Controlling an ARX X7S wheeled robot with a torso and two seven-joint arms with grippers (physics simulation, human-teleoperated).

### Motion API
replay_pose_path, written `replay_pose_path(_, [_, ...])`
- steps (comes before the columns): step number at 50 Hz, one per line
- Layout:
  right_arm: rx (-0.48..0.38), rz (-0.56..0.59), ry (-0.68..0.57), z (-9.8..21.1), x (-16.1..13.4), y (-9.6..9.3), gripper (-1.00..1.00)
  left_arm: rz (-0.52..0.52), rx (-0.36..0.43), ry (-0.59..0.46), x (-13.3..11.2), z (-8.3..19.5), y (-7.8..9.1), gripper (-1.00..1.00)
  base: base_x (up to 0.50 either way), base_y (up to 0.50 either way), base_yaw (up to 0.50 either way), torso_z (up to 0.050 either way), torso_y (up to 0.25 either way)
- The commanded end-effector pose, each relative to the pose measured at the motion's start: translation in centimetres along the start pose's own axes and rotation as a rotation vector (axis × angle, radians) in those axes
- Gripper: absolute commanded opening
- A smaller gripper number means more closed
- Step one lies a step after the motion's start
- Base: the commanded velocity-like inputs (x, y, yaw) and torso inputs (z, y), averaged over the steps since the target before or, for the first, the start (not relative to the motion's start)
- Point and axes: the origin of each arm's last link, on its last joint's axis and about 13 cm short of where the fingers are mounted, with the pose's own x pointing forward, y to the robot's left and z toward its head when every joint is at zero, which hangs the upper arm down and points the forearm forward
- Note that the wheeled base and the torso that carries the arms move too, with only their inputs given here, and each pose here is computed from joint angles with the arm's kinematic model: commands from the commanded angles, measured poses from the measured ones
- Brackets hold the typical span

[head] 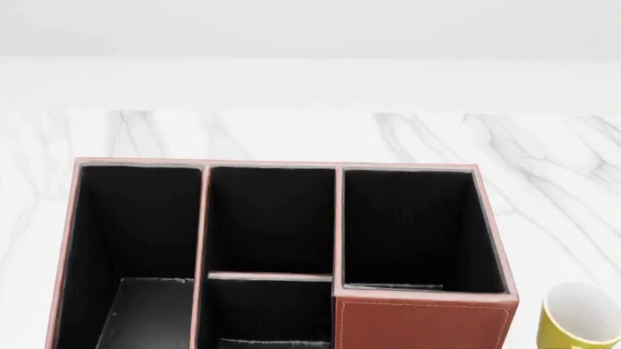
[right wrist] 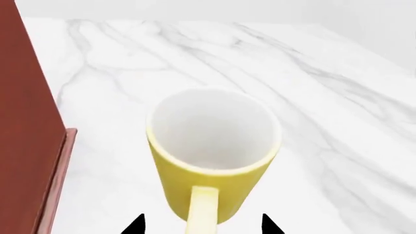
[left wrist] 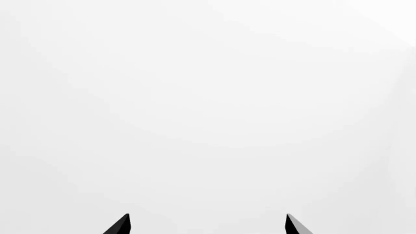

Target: Pick up the yellow and white mug and place it to the right of the caddy.

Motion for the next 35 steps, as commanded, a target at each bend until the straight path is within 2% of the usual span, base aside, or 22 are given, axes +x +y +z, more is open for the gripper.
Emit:
replay_pose_path(1, [-0.001, -0.006, -0.005, 0.1, 0.1, 0.0, 1.00, -0.001, 0.000, 0.002, 0.0, 0.0, 0.0, 1.00, 0.00, 0.00, 0.00, 0.000, 0.000])
replay_pose_path(18, [-0.001, -0.010, -0.041, 0.7, -0.9, -0.2, 1.00, -0.001, 0.000, 0.000, 0.0, 0.0, 0.0, 1.00, 0.00, 0.00, 0.00, 0.000, 0.000])
replay_pose_path(35, [0.034, -0.018, -0.135, 3.6, -2.8, -0.3, 1.00, 0.000, -0.002, 0.000, 0.1, 0.0, 0.0, 1.00, 0.00, 0.00, 0.00, 0.000, 0.000])
